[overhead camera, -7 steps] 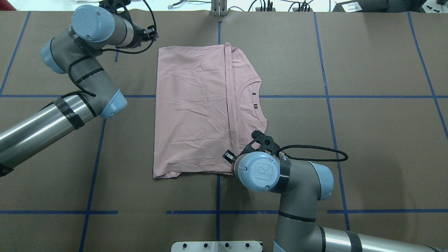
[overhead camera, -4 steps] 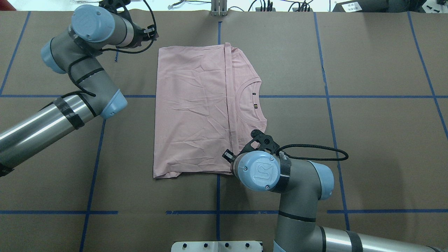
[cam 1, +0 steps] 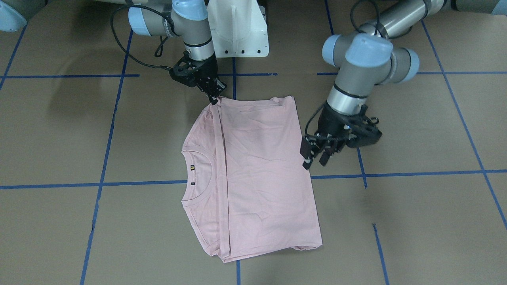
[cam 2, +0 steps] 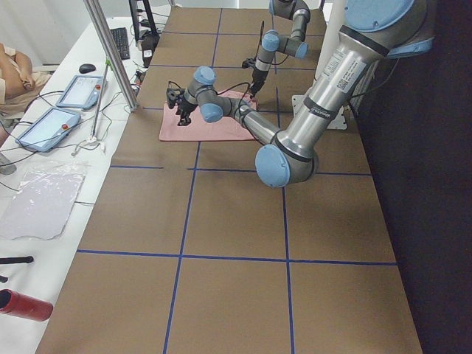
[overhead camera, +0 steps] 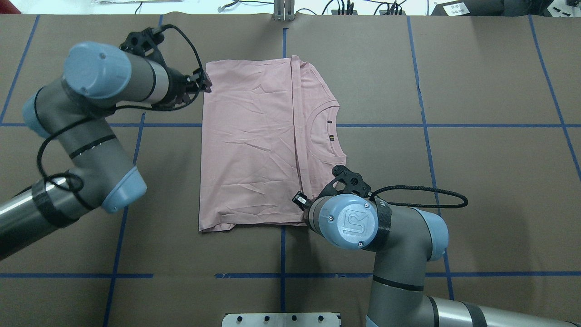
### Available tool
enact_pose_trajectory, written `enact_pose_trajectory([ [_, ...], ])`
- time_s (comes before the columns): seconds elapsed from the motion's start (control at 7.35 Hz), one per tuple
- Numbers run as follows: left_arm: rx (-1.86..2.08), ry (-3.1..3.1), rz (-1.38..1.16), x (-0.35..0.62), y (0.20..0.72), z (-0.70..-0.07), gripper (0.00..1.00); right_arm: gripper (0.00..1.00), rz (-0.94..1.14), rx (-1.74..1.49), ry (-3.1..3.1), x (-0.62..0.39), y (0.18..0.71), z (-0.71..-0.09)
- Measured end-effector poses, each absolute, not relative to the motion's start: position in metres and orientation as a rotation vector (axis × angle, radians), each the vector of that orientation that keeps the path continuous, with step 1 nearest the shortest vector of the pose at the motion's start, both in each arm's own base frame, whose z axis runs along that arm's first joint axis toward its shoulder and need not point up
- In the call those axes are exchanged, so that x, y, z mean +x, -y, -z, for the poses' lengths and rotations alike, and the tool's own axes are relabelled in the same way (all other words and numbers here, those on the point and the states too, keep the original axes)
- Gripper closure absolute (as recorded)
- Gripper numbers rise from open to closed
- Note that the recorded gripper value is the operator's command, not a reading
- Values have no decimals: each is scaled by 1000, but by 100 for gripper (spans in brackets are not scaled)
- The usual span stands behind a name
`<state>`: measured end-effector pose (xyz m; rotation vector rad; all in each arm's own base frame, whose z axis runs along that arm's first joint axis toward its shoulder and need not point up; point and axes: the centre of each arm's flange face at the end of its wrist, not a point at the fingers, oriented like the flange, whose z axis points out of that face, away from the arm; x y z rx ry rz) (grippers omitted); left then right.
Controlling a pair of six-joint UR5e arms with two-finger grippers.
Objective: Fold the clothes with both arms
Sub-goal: 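Lower the left gripper to the shirt edge nearest the robot beside the right gripper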
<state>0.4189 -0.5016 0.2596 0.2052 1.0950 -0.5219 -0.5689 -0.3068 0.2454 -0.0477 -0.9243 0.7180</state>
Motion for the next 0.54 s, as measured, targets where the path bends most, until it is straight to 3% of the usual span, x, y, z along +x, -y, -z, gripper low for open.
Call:
enact_pose_trajectory([
  [0.27,79,-1048,455,454,411,-266,26,100,-705,-51,924,-565,295,-249],
  [0.54,33,-998,421,473,373,-288,26,100,-699,-44,926,-566,289,-250],
])
